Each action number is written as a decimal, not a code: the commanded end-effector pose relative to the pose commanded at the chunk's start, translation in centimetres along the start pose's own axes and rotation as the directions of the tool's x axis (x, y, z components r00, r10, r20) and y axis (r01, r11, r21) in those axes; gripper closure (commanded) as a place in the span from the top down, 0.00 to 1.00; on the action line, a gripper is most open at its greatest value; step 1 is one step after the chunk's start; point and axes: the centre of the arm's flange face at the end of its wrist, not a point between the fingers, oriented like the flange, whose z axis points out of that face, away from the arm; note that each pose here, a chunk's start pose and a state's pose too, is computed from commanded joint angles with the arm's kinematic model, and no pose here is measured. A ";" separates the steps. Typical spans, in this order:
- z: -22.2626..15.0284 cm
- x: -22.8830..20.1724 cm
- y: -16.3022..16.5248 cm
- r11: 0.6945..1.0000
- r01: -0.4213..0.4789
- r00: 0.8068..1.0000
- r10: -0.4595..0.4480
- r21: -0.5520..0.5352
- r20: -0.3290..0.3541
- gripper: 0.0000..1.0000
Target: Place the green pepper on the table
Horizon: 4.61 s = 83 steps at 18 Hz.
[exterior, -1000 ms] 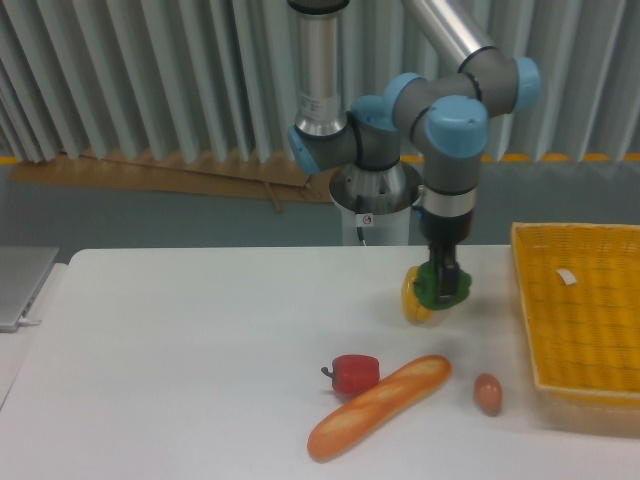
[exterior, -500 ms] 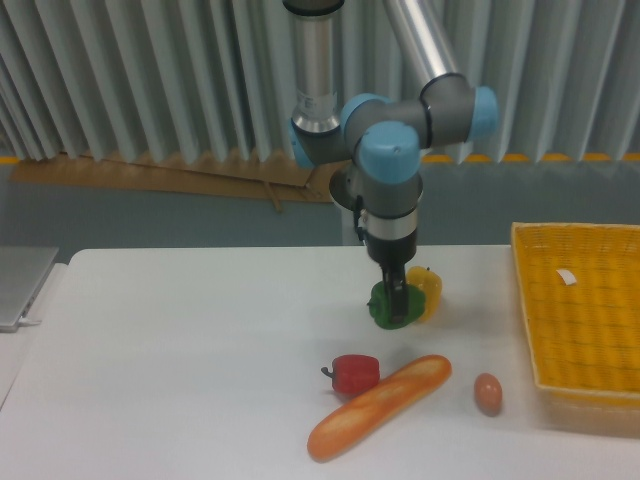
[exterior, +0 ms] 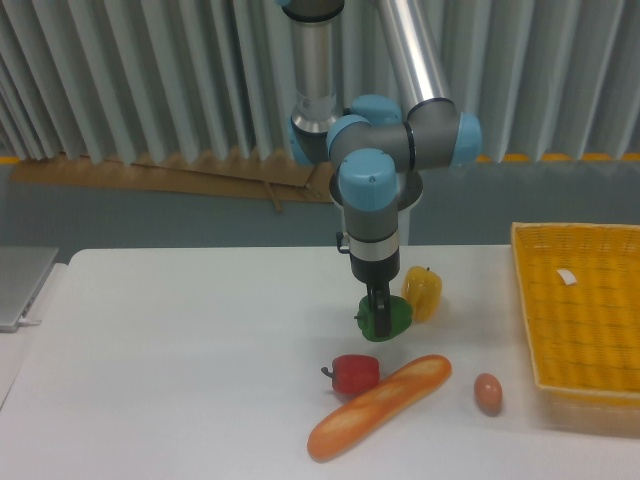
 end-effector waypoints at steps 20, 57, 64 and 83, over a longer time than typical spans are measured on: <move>2.3 -1.1 2.3 1.000 0.000 1.000 0.000 -0.002 -0.005 0.61; -9.9 -2.4 5.1 0.999 0.046 0.995 -0.046 0.010 0.083 1.00; -13.5 -0.6 5.7 0.998 0.057 0.992 -0.056 -0.006 0.117 1.00; -12.6 -0.2 3.4 0.997 0.036 0.994 -0.042 0.067 0.097 1.00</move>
